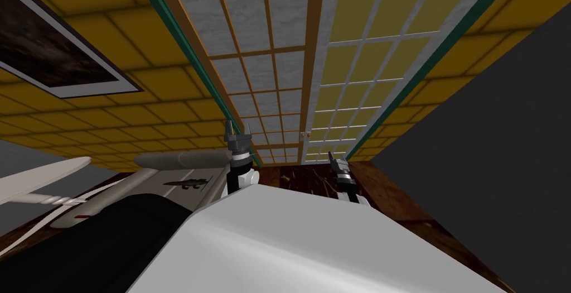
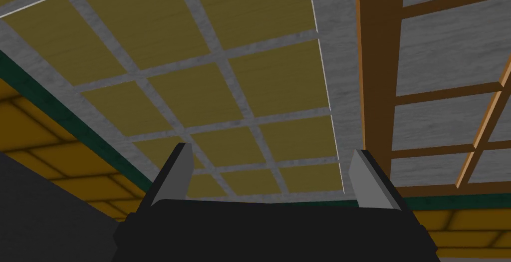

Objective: Pull the door open

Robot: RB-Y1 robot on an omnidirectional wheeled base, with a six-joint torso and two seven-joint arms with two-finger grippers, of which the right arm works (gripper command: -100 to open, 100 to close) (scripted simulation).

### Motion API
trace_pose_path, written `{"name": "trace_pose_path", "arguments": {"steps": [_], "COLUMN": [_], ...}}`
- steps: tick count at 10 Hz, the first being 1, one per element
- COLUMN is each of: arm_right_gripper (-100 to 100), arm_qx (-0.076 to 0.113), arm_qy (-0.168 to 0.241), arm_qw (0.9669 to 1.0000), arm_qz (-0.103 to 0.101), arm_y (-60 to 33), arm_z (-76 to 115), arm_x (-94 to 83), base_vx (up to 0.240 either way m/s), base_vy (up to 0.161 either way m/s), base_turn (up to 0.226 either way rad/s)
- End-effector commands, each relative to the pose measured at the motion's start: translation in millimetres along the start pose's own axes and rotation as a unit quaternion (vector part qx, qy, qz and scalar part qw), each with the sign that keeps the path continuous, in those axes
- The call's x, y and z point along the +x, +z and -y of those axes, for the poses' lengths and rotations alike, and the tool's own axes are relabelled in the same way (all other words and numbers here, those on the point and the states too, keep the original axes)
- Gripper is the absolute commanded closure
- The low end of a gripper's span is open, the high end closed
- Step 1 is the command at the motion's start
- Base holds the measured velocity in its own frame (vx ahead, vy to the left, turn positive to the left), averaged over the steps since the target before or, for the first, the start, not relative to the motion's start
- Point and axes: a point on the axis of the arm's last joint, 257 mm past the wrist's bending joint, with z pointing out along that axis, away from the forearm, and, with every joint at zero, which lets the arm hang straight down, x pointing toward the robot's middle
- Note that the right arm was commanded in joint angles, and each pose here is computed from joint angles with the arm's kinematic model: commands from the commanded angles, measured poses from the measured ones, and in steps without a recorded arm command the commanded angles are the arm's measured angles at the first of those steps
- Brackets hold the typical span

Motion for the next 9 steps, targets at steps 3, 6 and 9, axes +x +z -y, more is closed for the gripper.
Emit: {"name": "trace_pose_path", "arguments": {"steps": [3, 6, 9], "arm_right_gripper": [-100, -100, -100], "arm_qx": [0.007, 0.008, 0.01], "arm_qy": [-0.049, -0.07, -0.099], "arm_qw": [0.9983, 0.9965, 0.9928], "arm_qz": [-0.03, -0.044, -0.067], "arm_y": [-9.5, -14.4, -23.2], "arm_z": [7.3, 9.4, 11.2], "arm_x": [32.7, 47.9, 71.6], "base_vx": [0.121, 0.068, 0.109], "base_vy": [0.019, 0.017, 0.01], "base_turn": [0.071, 0.043, 0.07]}}
